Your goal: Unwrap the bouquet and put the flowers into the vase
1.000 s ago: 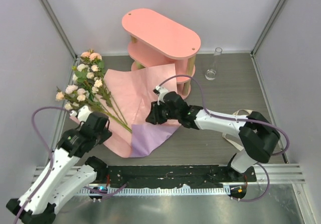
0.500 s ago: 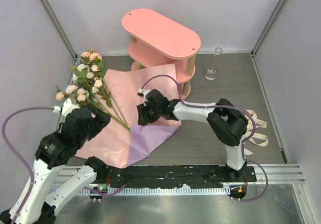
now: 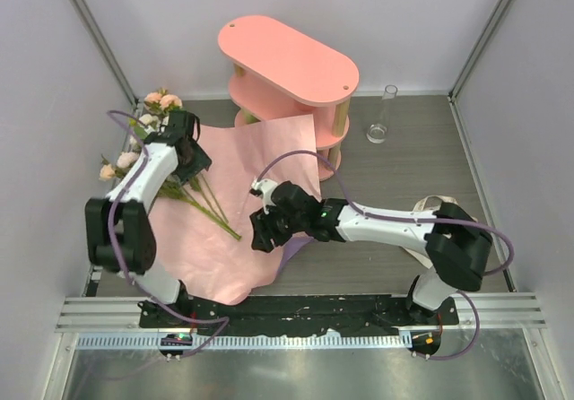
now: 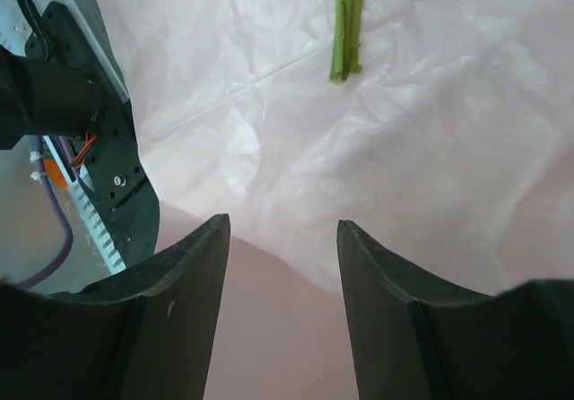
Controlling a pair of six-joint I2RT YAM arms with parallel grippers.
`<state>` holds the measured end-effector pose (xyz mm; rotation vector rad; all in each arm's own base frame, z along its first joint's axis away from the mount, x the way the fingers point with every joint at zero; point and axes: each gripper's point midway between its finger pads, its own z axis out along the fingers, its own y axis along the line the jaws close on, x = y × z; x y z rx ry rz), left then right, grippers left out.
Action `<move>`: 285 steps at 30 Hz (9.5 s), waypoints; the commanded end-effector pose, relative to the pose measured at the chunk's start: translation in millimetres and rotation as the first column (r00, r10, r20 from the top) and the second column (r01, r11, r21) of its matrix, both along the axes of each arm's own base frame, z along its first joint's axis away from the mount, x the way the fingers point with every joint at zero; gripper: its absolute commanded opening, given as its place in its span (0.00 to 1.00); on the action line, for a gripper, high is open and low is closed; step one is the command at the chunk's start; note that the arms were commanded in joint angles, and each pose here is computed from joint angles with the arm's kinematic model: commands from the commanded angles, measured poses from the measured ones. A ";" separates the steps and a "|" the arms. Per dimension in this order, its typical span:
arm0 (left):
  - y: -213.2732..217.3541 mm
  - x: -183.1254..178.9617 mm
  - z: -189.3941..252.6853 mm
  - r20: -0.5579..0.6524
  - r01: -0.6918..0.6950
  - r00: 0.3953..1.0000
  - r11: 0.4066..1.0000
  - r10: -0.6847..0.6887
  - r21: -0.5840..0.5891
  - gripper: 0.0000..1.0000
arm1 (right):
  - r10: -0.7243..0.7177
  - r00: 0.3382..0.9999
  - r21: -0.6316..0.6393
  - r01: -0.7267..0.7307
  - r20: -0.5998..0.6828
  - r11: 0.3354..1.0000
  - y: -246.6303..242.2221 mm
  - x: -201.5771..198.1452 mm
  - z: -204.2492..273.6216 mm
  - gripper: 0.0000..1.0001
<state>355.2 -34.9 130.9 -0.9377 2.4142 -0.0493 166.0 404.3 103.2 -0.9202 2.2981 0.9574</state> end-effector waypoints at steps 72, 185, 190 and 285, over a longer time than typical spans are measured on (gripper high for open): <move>-108.3 -108.2 271.7 0.881 0.756 0.158 0.628 -0.446 0.182 0.00 | -0.060 0.973 0.514 -0.066 0.224 0.855 -68.2 -11.9 317.4 0.68; -129.9 -184.3 157.8 0.689 0.858 0.311 0.505 -0.655 0.093 1.00 | -0.666 -0.331 0.634 0.721 0.668 0.278 -357.4 323.0 479.3 0.01; -130.4 -184.7 156.1 0.688 0.860 0.315 0.504 -0.654 0.085 1.00 | -0.664 -0.326 0.625 0.731 0.673 0.275 -360.5 324.2 471.7 0.01; -111.2 -160.1 143.1 0.666 0.756 0.440 0.649 -0.603 0.088 1.00 | -0.914 0.091 0.296 0.929 0.395 0.220 -369.0 220.0 209.1 0.90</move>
